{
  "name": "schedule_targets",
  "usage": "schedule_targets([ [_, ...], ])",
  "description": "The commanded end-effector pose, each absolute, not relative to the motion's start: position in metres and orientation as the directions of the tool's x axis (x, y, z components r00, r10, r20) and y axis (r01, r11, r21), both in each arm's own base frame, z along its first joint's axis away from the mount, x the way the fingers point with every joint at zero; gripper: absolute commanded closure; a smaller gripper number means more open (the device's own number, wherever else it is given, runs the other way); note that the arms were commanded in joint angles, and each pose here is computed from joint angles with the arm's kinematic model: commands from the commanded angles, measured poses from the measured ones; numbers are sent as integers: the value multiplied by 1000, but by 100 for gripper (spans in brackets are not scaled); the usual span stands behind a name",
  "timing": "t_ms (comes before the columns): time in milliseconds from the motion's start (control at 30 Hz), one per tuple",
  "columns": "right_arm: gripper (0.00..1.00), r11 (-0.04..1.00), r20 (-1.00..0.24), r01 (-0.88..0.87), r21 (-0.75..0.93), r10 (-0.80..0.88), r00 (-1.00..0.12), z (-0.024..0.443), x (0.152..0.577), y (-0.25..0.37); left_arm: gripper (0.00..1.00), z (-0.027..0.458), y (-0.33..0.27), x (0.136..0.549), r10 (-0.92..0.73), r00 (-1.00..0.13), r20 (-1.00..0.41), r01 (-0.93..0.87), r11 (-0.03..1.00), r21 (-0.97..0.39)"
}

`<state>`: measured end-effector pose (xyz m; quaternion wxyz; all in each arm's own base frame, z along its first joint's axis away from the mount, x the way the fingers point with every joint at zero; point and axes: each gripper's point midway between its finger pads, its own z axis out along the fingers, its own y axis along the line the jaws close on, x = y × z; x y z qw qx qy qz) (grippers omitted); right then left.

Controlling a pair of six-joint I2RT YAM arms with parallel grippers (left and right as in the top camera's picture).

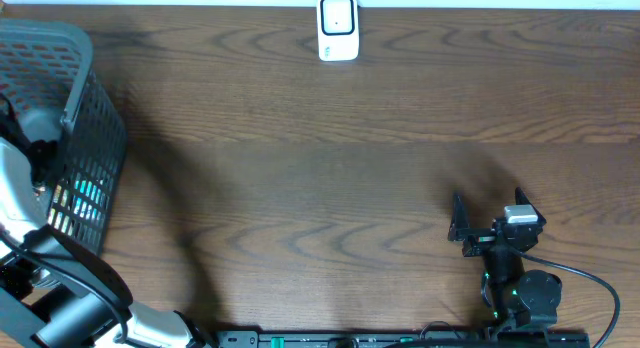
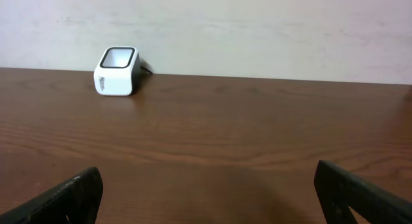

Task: Scan the item barcode
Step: 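Reach the left gripper into the grey basket and grasp a snack bag, then lift the snack bag out and carry it toward the white scanner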

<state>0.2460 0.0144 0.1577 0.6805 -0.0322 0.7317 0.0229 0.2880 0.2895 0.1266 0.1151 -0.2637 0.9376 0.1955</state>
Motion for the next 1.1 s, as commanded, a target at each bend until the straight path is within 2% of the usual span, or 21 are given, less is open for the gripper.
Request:
schedule_targets([
  [0, 1, 997, -997, -72, -12, -17, -70, 157, 246, 13, 2, 117, 287, 290, -422, -850, -314, -509, 811, 287],
  [367, 1, 997, -997, -72, -12, -17, -70, 157, 246, 13, 2, 69, 293, 283, -472, -855, -216, -515, 825, 235],
  [667, 1, 997, -997, -72, -11, -16, -70, 157, 246, 13, 0, 55, 295, 290, -471, -855, -217, -512, 831, 216],
  [1067, 1, 997, -997, -72, -12, -17, -70, 157, 246, 13, 21, 35, 306, 282, -488, -856, -169, -517, 808, 282],
])
